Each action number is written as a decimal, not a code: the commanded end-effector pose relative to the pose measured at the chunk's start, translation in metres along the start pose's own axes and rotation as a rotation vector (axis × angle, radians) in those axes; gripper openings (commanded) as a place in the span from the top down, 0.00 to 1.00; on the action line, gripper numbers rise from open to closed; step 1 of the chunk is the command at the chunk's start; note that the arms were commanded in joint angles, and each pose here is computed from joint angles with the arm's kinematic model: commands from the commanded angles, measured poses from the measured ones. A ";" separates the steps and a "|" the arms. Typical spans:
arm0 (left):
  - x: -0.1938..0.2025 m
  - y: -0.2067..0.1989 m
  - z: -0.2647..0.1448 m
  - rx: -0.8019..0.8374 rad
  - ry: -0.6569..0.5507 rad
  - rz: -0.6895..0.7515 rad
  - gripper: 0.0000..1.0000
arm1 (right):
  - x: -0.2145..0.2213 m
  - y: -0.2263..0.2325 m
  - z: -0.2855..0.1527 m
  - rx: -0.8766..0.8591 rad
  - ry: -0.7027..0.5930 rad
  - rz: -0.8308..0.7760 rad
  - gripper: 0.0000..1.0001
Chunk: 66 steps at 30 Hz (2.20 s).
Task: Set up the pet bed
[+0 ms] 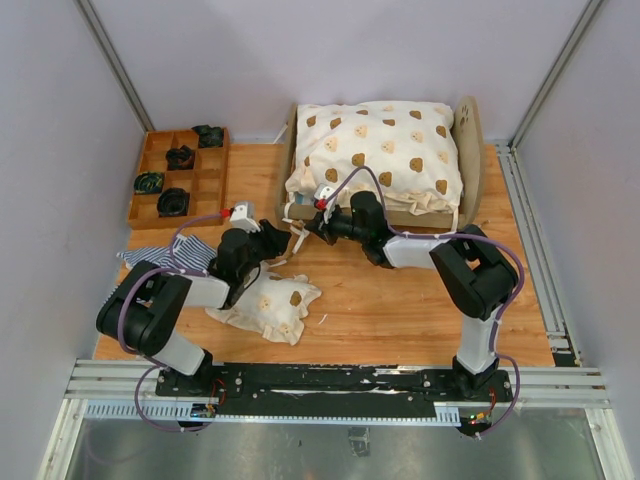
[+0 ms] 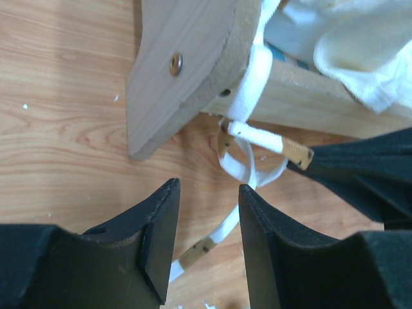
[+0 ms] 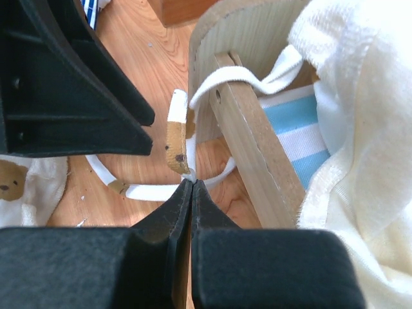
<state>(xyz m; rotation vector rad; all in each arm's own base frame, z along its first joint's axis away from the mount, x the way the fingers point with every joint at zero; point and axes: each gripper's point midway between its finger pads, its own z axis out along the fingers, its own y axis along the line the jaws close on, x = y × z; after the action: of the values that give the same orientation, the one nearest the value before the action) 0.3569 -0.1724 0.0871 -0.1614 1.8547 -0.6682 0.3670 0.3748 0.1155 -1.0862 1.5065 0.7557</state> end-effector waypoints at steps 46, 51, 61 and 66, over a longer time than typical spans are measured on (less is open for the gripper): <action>-0.004 -0.012 0.016 0.108 -0.076 -0.032 0.98 | 0.020 -0.001 0.019 -0.004 -0.050 0.061 1.00; 0.001 -0.018 0.010 0.143 -0.054 -0.018 0.96 | 0.020 -0.004 0.024 -0.084 -0.007 -0.144 1.00; 0.000 -0.034 0.004 0.221 -0.040 0.033 0.94 | 0.026 -0.012 0.038 -0.201 0.041 -0.505 1.00; -0.005 -0.038 -0.002 0.231 -0.052 0.035 0.77 | 0.022 -0.015 0.047 -0.240 0.024 -0.593 1.00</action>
<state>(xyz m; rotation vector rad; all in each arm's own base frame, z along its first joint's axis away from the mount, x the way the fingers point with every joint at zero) 0.3553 -0.1987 0.0952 -0.0412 1.7606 -0.8267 0.3826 0.4007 0.0779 -1.5445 1.1985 0.6079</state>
